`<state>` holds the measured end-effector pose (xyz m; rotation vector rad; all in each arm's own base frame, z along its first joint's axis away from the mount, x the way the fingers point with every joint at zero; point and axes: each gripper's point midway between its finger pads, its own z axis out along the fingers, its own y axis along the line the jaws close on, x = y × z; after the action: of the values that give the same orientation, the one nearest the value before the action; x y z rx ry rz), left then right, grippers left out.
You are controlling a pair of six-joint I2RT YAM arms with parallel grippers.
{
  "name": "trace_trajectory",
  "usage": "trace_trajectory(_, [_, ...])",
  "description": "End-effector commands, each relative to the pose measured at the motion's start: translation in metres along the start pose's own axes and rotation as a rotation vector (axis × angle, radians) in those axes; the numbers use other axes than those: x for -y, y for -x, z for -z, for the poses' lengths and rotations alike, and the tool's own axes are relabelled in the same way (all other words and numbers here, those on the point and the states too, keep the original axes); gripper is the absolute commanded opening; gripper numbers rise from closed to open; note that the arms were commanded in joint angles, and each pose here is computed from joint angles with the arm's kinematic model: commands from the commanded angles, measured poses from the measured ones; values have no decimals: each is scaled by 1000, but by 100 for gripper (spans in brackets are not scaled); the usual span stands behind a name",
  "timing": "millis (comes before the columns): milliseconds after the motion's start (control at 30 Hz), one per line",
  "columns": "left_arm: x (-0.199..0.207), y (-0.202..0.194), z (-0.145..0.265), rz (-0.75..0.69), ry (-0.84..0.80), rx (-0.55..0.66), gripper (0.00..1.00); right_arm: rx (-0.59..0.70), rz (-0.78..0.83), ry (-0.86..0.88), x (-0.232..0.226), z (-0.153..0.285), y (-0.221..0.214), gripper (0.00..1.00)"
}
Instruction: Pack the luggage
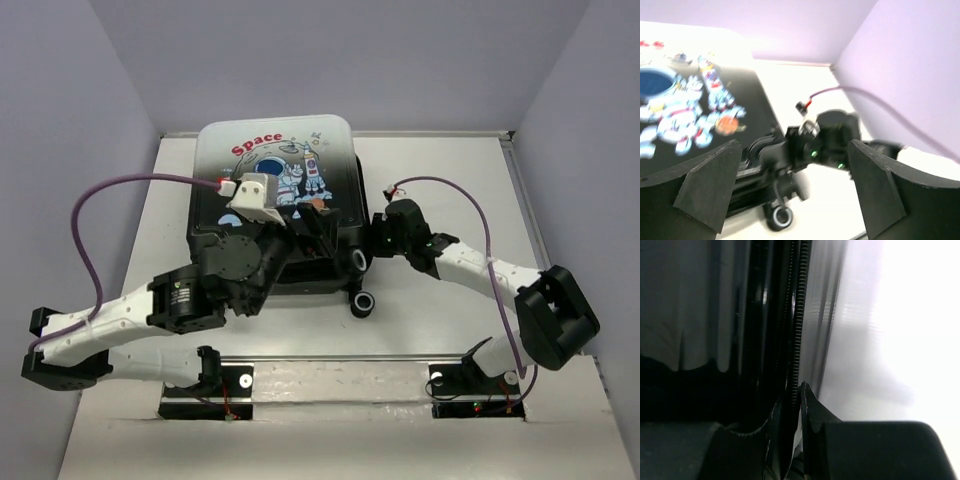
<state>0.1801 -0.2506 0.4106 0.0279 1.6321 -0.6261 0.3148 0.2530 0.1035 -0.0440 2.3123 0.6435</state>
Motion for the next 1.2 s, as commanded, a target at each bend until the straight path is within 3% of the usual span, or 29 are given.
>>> trace_trajectory(0, [8, 60, -9, 137, 6, 72, 99, -3, 113, 125, -13, 30, -3, 7])
trace_trajectory(67, [-13, 64, -27, 110, 72, 61, 98, -6, 125, 110, -7, 41, -3, 7])
trace_trajectory(133, [-20, 72, -46, 104, 20, 44, 97, 32, 138, 110, -7, 58, 8, 7])
trace_trajectory(200, [-69, 90, -74, 75, 133, 70, 98, 51, 155, 80, 2, 75, 16, 9])
trace_trajectory(233, [-84, 98, -81, 51, 169, 83, 99, 59, 161, 66, 4, 80, 18, 16])
trace_trajectory(267, [-120, 101, -99, -2, 268, 79, 99, 52, 162, 34, 13, 86, 18, 42])
trace_trajectory(367, [-175, 121, -136, -2, 308, 52, 99, 91, 169, -25, 18, 113, 34, 78])
trace_trajectory(467, [-217, 108, -173, 24, 334, -22, 99, 181, 186, -65, 17, 148, 62, 85])
trace_trajectory(533, [-242, 123, -182, 22, 367, -6, 99, 222, 198, -66, 11, 168, 75, 85])
trace_trajectory(600, [-257, 129, -202, 10, 376, -10, 99, 251, 234, -16, -5, 194, 89, 79])
trace_trajectory(633, [-269, 133, -205, 12, 394, -12, 99, 241, 260, 20, -12, 202, 89, 65])
trace_trajectory(667, [-278, 119, -223, 22, 366, -58, 99, 229, 282, 151, -39, 215, 89, 28])
trace_trajectory(700, [-277, 134, -229, 20, 340, -34, 99, 218, 288, 212, -51, 221, 88, 13])
trace_trajectory(733, [-287, 133, -233, 25, 341, -54, 99, 189, 298, 288, -67, 226, 81, 7])
trace_trajectory(767, [-301, 111, -254, 36, 326, -115, 99, 148, 331, 386, -90, 232, 68, 7])
trace_trajectory(800, [-297, 128, -260, 19, 302, -86, 99, 99, 354, 461, -107, 235, 53, 7])
trace_trajectory(900, [-316, 108, -289, 26, 265, -136, 99, -13, 428, 549, -141, 233, 7, 7])
trace_trajectory(1000, [-323, 86, -314, 77, 171, -164, 99, -92, 487, 556, -161, 227, -32, 7])
trace_trajectory(1167, [-333, 52, -349, 107, 64, -195, 99, -176, 533, 400, -165, 180, -74, 7])
